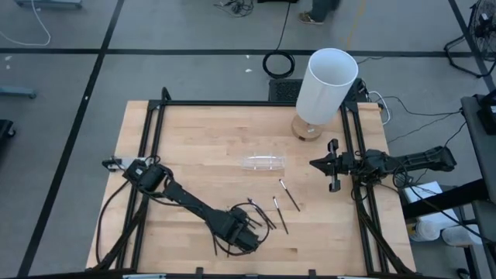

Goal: Put items in baskets/containers
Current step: Put the black eyeshadow brush into the middle section of the transparent organizer

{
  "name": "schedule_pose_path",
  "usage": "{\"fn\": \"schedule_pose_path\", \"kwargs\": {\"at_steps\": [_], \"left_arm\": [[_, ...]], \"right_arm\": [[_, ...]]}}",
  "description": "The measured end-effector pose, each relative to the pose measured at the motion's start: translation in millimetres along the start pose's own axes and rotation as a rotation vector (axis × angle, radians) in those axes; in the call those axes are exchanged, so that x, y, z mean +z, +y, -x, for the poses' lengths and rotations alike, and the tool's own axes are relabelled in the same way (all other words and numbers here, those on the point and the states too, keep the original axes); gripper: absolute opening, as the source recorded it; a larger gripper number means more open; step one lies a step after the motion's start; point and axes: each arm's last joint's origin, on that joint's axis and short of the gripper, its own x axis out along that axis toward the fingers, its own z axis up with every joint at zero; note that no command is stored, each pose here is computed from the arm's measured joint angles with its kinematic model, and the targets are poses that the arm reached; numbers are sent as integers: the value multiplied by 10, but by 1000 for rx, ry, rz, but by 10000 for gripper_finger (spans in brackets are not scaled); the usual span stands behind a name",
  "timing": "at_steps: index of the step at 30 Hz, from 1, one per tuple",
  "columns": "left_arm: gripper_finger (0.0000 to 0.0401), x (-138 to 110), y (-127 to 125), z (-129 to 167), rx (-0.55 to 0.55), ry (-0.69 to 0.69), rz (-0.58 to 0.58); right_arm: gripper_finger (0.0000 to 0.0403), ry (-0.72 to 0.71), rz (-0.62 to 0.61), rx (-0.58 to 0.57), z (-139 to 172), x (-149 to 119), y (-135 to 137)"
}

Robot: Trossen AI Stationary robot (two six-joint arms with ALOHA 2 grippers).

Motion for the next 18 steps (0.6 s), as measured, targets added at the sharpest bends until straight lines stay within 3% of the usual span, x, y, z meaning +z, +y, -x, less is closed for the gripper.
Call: {"fn": "schedule_pose_path", "kwargs": {"at_steps": [5,12,18], "left_arm": [[173,-27,-1,-7,2,5,-64],[111,-34,-7,-9,-4,10,-85],[91,-38,-14,-11,-12,13,-168]], "right_arm": [[0,0,0,0,0,0,0],[0,0,0,0,0,0,0],[0,0,0,0,0,0,0]]}}
